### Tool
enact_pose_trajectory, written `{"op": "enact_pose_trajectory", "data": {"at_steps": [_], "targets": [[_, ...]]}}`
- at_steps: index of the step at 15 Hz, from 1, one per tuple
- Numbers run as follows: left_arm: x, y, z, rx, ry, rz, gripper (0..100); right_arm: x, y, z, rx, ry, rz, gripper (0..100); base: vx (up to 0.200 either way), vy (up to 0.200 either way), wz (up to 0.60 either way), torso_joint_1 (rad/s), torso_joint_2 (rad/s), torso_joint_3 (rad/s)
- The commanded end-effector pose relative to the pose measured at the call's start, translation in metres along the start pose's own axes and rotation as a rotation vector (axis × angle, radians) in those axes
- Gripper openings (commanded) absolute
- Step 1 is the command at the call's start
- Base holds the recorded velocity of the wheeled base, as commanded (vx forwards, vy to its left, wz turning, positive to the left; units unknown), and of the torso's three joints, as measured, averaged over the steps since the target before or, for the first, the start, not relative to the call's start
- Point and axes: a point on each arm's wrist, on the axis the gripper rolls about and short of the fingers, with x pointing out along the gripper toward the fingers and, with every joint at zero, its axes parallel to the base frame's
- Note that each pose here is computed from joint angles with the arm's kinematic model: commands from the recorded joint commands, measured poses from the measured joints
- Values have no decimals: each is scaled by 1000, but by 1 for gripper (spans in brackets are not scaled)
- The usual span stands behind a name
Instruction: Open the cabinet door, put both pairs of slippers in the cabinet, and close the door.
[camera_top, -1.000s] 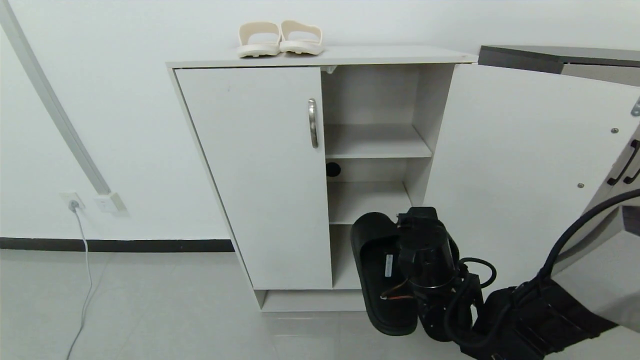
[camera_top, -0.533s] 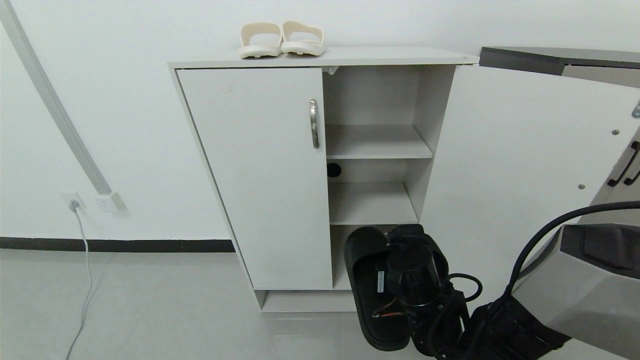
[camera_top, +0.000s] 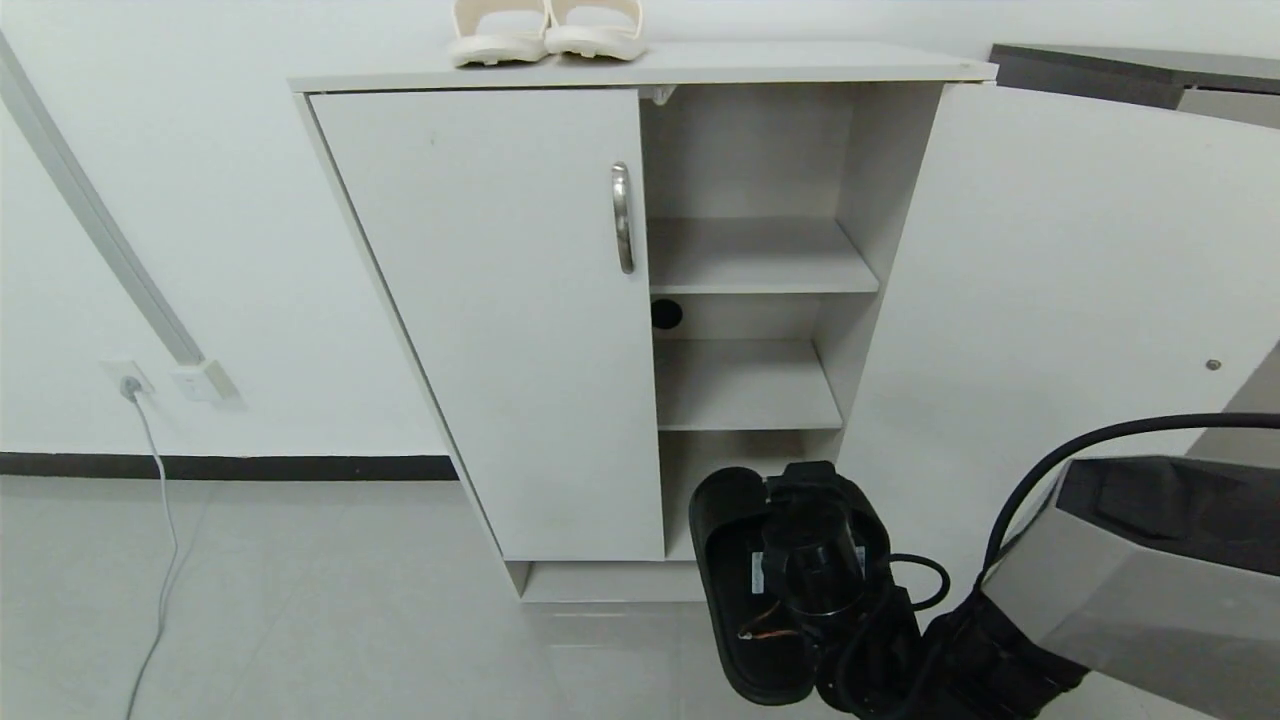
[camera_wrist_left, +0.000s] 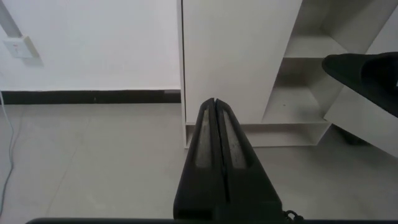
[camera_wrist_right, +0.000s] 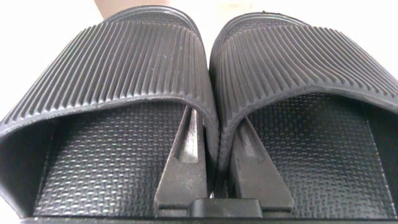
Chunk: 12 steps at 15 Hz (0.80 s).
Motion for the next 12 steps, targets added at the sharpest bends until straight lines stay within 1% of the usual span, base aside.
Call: {"op": "enact_pose_trajectory", "data": {"at_steps": [1,4,6,9,11,12], "targets": [[0,0,0,0,2,0,0,18,6,-5,10,-4,-12,0,0,0,0,2,2,-193],[0,0,0,0,2,1,0,26,5,-7,17,-5,-25,0,0,0,0,4,5,-194],[0,0,0,0,0,3,0,25,5,-4,32,-31,-29,0,0,0,0,7,0,-183],[0,0,0,-2,0,4,0,22,3,2,19,-137,-33,0,0,0,0,4,-2,-32],[0,0,0,-2,0,4,0,18,1,8,13,-239,-20,0,0,0,0,0,0,0],[0,0,0,-3,0,4,0,18,0,8,6,-255,-19,0,0,0,0,0,0,0]]}}
